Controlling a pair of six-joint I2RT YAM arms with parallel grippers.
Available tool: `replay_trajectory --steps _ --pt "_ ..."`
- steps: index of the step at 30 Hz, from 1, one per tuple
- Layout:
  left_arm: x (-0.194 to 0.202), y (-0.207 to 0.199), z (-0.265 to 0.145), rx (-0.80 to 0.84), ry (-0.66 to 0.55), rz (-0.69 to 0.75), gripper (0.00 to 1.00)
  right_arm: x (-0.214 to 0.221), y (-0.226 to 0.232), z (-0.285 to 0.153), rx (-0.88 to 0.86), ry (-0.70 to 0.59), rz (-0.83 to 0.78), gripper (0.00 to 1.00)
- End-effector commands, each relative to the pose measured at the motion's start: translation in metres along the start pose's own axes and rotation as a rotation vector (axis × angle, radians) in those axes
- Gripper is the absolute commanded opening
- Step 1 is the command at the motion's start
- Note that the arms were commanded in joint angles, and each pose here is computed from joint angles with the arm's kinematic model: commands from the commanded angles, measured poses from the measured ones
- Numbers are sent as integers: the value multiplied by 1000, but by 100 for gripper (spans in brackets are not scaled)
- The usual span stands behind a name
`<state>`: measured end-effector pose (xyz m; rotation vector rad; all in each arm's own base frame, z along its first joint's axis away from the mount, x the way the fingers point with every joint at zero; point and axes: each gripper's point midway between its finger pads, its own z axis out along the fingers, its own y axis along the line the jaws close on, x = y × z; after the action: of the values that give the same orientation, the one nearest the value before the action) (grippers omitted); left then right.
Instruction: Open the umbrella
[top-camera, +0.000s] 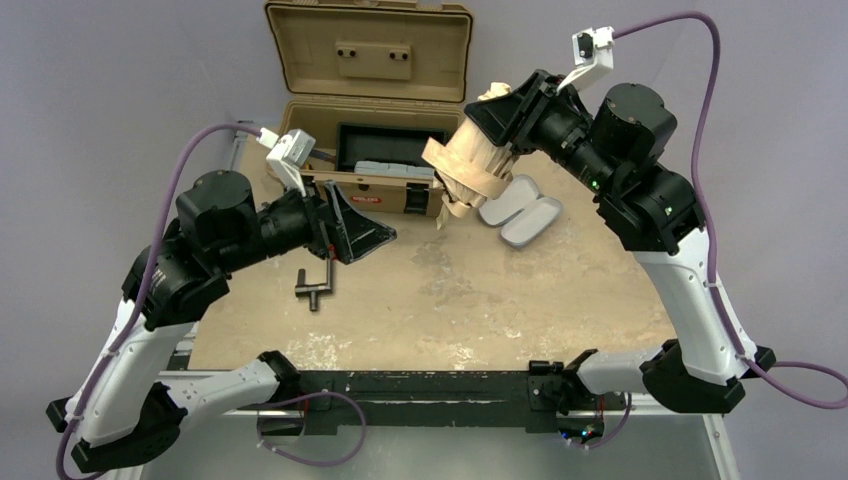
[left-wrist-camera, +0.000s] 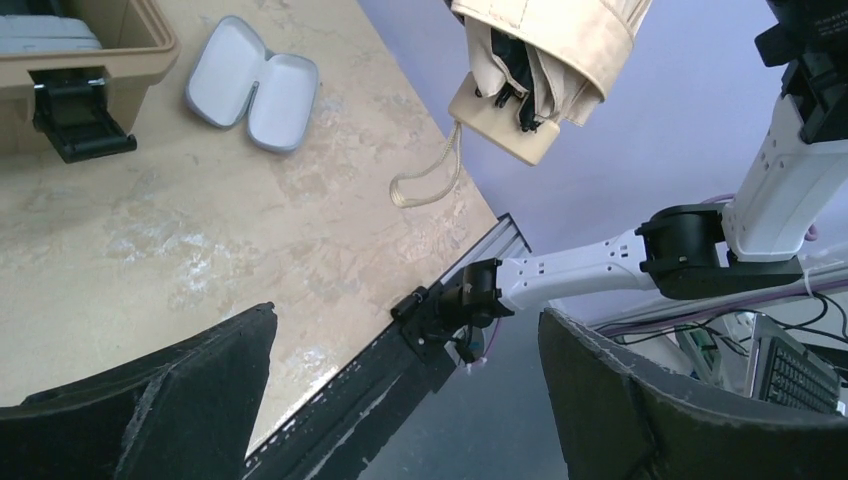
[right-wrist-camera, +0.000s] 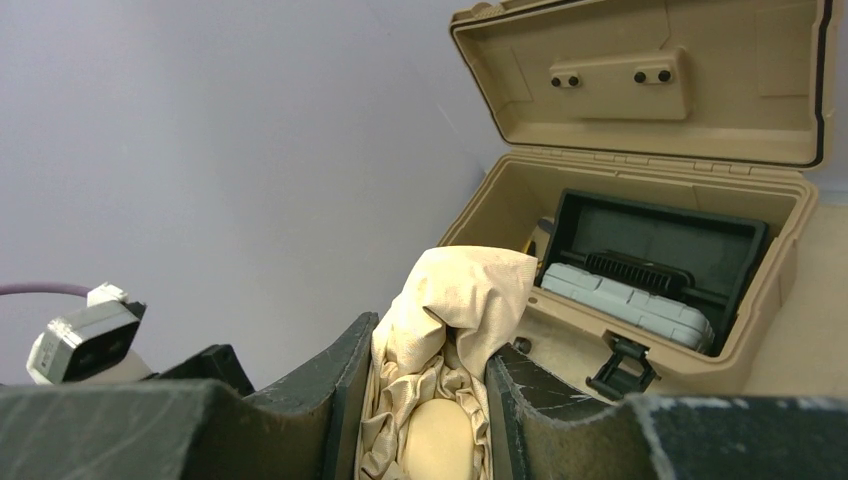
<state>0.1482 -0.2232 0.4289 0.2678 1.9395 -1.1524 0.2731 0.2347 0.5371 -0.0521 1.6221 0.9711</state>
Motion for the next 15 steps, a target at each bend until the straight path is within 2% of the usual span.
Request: replay_trajectory --steps 1,4,8,12,15 --pt "-10 -16 25 89 -96 108 100 -15 15 -2 -62 -56 16 0" --pt "-11 -25 35 127 -120 196 100 -21 36 -10 -168 -67 -13 0" --pt "-20 -37 42 187 -207 318 100 -43 66 -36 -314 -150 -39 0" --pt "-37 -37 39 161 -274 385 100 -47 71 -44 -334 -165 -33 0" --pt "-39 -43 44 182 -271 412 100 -46 67 -42 -311 -161 -19 0"
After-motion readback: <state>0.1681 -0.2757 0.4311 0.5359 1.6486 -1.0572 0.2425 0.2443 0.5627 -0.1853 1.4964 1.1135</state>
